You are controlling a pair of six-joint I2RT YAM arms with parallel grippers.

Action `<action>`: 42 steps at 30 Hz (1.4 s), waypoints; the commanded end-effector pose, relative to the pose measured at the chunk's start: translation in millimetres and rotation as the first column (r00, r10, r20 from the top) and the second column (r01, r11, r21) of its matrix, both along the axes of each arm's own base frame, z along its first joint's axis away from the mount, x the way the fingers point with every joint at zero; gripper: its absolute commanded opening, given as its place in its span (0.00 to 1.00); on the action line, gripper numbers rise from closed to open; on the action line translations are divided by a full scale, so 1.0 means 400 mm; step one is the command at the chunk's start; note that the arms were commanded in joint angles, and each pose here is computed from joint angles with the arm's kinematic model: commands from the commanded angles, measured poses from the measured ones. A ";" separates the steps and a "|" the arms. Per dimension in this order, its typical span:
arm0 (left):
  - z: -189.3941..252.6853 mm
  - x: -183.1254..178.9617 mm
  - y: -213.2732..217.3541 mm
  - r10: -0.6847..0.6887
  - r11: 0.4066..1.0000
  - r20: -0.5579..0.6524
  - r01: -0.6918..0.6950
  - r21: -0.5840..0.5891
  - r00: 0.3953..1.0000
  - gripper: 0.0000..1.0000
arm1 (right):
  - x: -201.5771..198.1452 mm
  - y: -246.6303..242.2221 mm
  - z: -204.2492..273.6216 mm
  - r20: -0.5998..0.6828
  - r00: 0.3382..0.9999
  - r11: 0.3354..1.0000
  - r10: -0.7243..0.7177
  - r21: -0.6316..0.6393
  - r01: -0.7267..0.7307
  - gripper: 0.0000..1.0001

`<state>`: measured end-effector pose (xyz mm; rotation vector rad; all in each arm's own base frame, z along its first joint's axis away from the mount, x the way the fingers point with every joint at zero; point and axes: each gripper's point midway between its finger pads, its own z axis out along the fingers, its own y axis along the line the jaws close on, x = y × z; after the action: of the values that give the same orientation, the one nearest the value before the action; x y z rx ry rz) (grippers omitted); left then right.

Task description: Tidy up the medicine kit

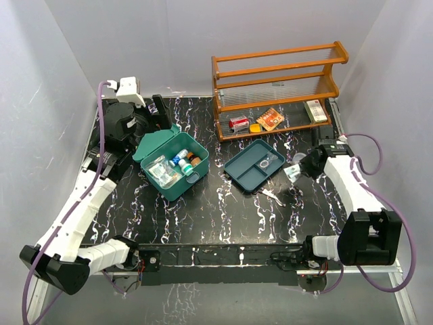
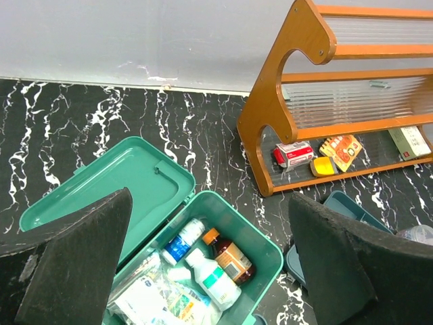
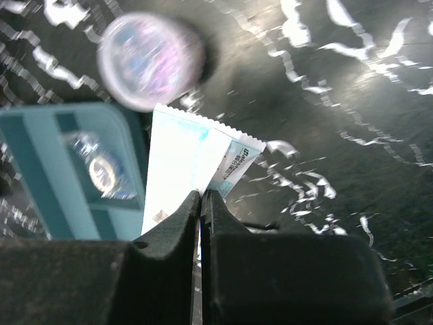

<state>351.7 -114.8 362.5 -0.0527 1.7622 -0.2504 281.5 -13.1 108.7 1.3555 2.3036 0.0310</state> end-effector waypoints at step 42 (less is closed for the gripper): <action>-0.018 -0.023 -0.030 -0.038 0.991 -0.048 0.031 -0.128 0.998 0.99 | 0.107 0.449 -0.128 -0.076 0.896 0.899 0.437 0.076 -0.432 0.00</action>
<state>348.2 -131.5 333.8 -0.1298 1.8494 -0.3827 308.5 166.1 47.8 0.8399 2.7169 0.2022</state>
